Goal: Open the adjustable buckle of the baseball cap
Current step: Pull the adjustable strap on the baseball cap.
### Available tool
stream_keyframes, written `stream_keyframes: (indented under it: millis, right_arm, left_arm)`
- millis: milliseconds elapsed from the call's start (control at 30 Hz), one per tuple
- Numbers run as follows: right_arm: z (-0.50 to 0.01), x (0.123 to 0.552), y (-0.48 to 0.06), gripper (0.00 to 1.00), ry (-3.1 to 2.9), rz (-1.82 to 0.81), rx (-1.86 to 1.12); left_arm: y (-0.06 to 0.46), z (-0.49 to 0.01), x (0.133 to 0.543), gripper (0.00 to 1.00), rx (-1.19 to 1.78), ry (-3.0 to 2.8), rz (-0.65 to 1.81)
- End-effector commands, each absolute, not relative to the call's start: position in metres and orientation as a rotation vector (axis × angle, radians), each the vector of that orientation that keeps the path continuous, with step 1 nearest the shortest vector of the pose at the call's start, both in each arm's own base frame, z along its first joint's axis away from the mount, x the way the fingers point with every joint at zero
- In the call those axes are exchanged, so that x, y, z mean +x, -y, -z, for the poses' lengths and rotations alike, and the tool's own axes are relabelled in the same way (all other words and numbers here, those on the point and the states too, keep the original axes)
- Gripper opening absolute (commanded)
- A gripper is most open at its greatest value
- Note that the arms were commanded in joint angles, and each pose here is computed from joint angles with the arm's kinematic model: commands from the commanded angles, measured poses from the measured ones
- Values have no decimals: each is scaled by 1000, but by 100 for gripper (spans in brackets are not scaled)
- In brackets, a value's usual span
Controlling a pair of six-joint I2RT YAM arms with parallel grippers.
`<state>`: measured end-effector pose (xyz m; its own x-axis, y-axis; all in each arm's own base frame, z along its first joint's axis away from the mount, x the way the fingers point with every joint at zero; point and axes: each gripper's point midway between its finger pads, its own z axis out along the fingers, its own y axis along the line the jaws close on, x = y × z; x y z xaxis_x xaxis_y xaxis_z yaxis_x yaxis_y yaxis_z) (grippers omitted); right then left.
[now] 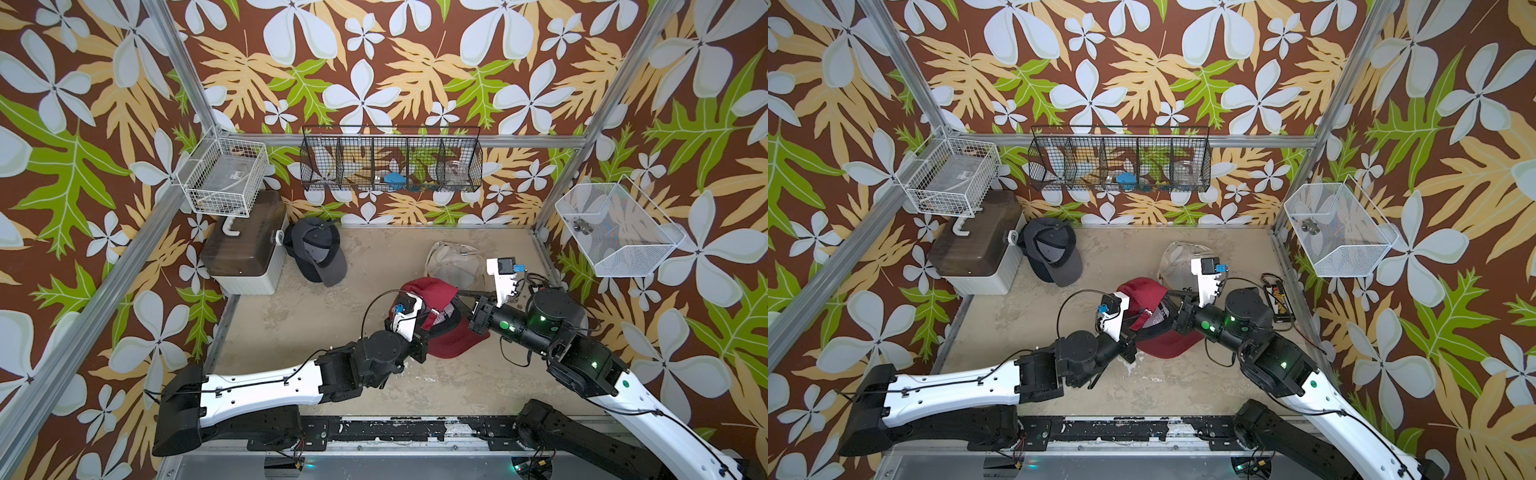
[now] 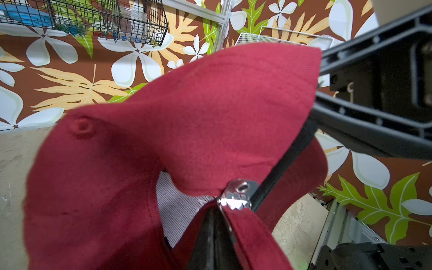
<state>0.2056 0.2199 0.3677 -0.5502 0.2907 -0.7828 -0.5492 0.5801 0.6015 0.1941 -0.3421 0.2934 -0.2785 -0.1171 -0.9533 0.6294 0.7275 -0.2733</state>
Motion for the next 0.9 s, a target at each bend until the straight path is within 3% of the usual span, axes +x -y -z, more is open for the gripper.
stream_keyframes:
  millis: [0, 67, 167, 700, 867]
  right_arm:
    - [-385, 206, -221, 0, -1797, -1129, -205]
    - [-387, 206, -221, 0, -1793, -1130, -208]
    - [-387, 206, -222, 0, -1793, -1132, -211]
    - [-382, 202, -227, 0, -1799, -1182, -225]
    - [-382, 201, -226, 0, -1797, -1180, -224]
  left_arm:
    - [342, -298, 194, 15, 401, -1698, 771]
    - [340, -295, 195, 32, 394, -1704, 760]
    - [338, -293, 196, 39, 388, -1705, 748]
    - [343, -305, 199, 40, 398, -1672, 735]
    - [344, -303, 199, 32, 404, -1674, 732]
